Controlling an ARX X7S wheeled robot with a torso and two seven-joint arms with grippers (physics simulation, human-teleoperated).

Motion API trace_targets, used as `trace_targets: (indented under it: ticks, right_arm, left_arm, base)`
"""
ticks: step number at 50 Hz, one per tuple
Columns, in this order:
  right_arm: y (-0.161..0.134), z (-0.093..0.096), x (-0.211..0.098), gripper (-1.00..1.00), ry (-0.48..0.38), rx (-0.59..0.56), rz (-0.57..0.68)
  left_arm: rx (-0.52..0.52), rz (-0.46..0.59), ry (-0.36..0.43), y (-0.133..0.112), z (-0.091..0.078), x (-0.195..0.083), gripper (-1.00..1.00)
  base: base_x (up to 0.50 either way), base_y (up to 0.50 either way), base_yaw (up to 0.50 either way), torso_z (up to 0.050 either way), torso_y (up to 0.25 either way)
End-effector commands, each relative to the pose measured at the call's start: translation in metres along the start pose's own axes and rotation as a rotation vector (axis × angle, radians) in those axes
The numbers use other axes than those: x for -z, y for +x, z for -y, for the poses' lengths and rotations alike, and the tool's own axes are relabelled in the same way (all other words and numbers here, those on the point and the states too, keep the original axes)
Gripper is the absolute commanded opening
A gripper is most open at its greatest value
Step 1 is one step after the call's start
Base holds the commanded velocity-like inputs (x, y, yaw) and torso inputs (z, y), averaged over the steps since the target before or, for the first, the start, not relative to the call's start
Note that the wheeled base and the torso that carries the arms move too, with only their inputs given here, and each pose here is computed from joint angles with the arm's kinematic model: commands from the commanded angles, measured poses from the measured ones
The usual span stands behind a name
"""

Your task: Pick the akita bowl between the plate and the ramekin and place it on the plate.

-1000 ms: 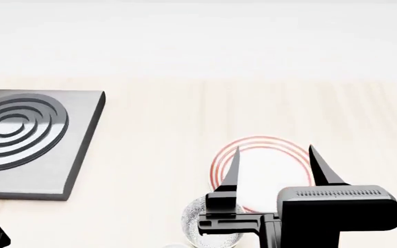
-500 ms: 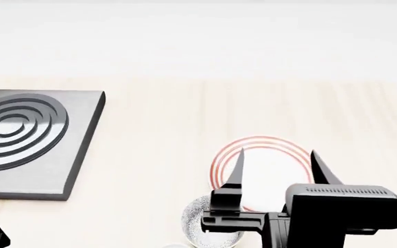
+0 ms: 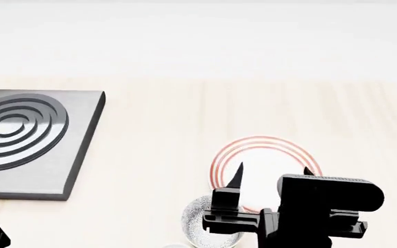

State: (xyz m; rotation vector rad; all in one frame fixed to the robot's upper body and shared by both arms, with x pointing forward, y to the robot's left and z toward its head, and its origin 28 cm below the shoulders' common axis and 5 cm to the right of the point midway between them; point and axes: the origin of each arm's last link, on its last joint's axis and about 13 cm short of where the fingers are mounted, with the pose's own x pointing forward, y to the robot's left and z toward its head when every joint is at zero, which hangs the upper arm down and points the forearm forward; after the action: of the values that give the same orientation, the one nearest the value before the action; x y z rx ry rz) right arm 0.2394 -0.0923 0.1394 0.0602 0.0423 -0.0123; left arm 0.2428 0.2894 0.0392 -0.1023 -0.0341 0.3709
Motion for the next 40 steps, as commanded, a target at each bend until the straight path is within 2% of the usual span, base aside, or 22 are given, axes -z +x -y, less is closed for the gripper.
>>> trace_targets:
  ticks: [1, 8, 10, 11, 12, 14, 16, 19, 24, 28, 29, 40]
  right_arm:
    - [0.013, 0.000, 0.006, 1.00, 0.011, -0.021, -0.111]
    - [0.018, 0.001, 0.010, 1.00, -0.048, -0.018, -0.115]
    - [0.018, -0.001, 0.009, 1.00, 0.034, -0.003, -0.147]
    - [0.017, -0.002, 0.010, 1.00, -0.018, -0.025, -0.162]
    - [0.018, -0.002, 0.011, 1.00, -0.035, -0.007, -0.167]
    - [0.020, -0.002, 0.012, 1.00, 0.011, 0.001, -0.169]
    - [0.018, -0.002, 0.012, 1.00, -0.013, -0.029, -0.207]
    - [0.018, -0.003, 0.010, 1.00, 0.034, -0.028, -0.266]
    - [0.019, -0.003, 0.009, 1.00, 0.044, -0.004, -0.286]
    - [0.021, -0.004, 0.009, 1.00, 0.066, -0.010, -0.351]
    - [0.022, -0.005, 0.010, 1.00, 0.095, 0.007, -0.374]
    - [0.031, -0.005, 0.010, 1.00, 0.112, 0.004, -0.398]
  left_arm:
    - [-0.005, -0.001, -0.003, 0.001, 0.000, 0.001, 1.00]
    - [-0.006, -0.002, -0.005, 0.000, -0.001, 0.000, 1.00]
    - [-0.007, -0.004, -0.009, 0.000, -0.001, 0.000, 1.00]
    - [-0.007, -0.005, -0.010, 0.000, -0.001, 0.000, 1.00]
    - [-0.007, -0.005, -0.010, 0.000, -0.001, 0.001, 1.00]
    - [-0.007, -0.004, -0.010, 0.000, -0.001, 0.000, 1.00]
    - [-0.008, -0.005, -0.010, 0.000, -0.001, 0.000, 1.00]
    - [-0.008, -0.004, -0.008, 0.000, -0.001, 0.000, 1.00]
    - [-0.004, -0.010, -0.017, 0.000, -0.001, 0.000, 1.00]
    - [-0.006, -0.010, -0.016, 0.000, -0.001, 0.000, 1.00]
    - [-0.006, -0.009, -0.015, 0.000, -0.001, 0.000, 1.00]
    - [-0.008, -0.008, -0.013, 0.000, 0.000, 0.000, 1.00]
  base:
    - [0.00, 0.00, 0.00, 0.000, 0.000]
    - [0.00, 0.00, 0.00, 0.000, 0.000]
    - [0.00, 0.00, 0.00, 0.000, 0.000]
    - [0.00, 0.00, 0.00, 0.000, 0.000]
    - [0.00, 0.00, 0.00, 0.000, 0.000]
    - [0.00, 0.00, 0.00, 0.000, 0.000]
    - [0.00, 0.00, 0.00, 0.000, 0.000]
    - [0.00, 0.00, 0.00, 0.000, 0.000]
    - [0.00, 0.00, 0.00, 0.000, 0.000]
    - [0.00, 0.00, 0.00, 0.000, 0.000]
    - [0.00, 0.00, 0.00, 0.000, 0.000]
    - [0.00, 0.00, 0.00, 0.000, 0.000]
